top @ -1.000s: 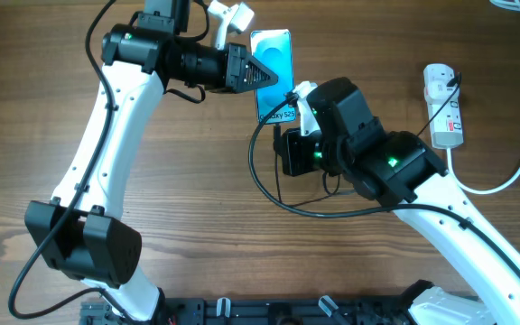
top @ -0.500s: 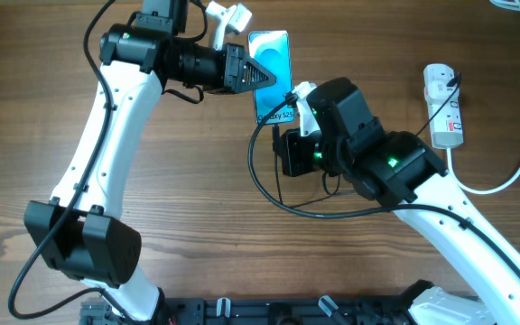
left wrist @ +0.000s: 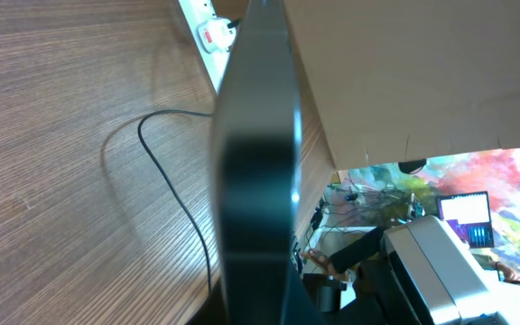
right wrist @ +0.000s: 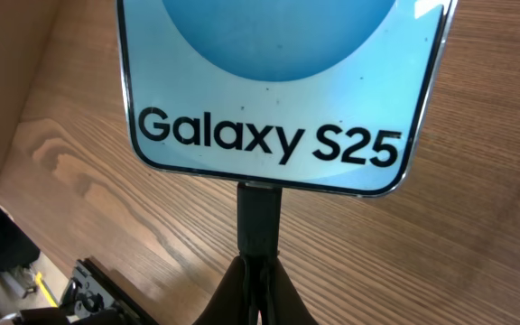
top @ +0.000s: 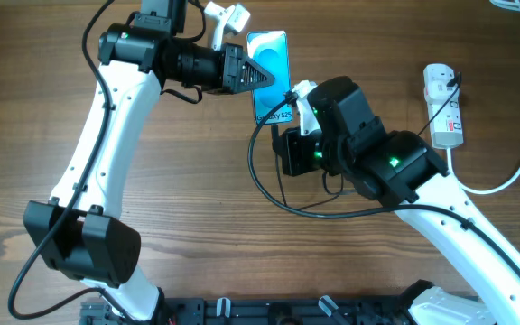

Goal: Plug charger to phone and switch on socket
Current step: 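Hold the phone with the left gripper and seat the plug with the right, then release the plug with the right gripper and lower the phone onto the table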

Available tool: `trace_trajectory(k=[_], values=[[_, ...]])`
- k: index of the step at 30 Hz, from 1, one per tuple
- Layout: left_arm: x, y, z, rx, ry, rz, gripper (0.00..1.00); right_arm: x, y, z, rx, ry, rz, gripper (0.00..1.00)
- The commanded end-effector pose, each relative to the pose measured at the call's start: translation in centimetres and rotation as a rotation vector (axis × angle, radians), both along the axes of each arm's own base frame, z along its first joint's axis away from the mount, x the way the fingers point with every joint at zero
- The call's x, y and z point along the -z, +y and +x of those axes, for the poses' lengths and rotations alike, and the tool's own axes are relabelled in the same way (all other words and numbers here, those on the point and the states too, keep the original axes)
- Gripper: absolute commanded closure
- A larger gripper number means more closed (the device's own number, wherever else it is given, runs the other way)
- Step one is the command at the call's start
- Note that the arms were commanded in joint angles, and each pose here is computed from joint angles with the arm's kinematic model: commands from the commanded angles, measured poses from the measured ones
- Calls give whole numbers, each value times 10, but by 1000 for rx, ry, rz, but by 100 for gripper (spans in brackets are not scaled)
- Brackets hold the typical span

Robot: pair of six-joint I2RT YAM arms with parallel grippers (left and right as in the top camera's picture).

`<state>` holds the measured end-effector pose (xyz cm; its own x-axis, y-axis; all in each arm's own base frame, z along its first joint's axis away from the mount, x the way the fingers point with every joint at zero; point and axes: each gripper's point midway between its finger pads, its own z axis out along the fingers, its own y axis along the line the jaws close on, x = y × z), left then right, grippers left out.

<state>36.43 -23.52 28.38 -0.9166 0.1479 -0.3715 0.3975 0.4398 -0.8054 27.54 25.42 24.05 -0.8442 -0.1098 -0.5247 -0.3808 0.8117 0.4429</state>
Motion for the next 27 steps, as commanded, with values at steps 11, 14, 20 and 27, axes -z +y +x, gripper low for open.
trace_trajectory(k=[11,14,20,27], values=[[-22,-8,-19,65,10,-81,96,-44,-4,21,48,-160,39,90],[-21,-8,-19,63,10,-78,96,-43,-4,21,48,-155,36,90],[-2,1,-7,1,-10,38,96,-34,-2,5,2,-83,40,68],[31,12,0,-46,45,162,96,-17,-6,-18,-38,35,10,11]])
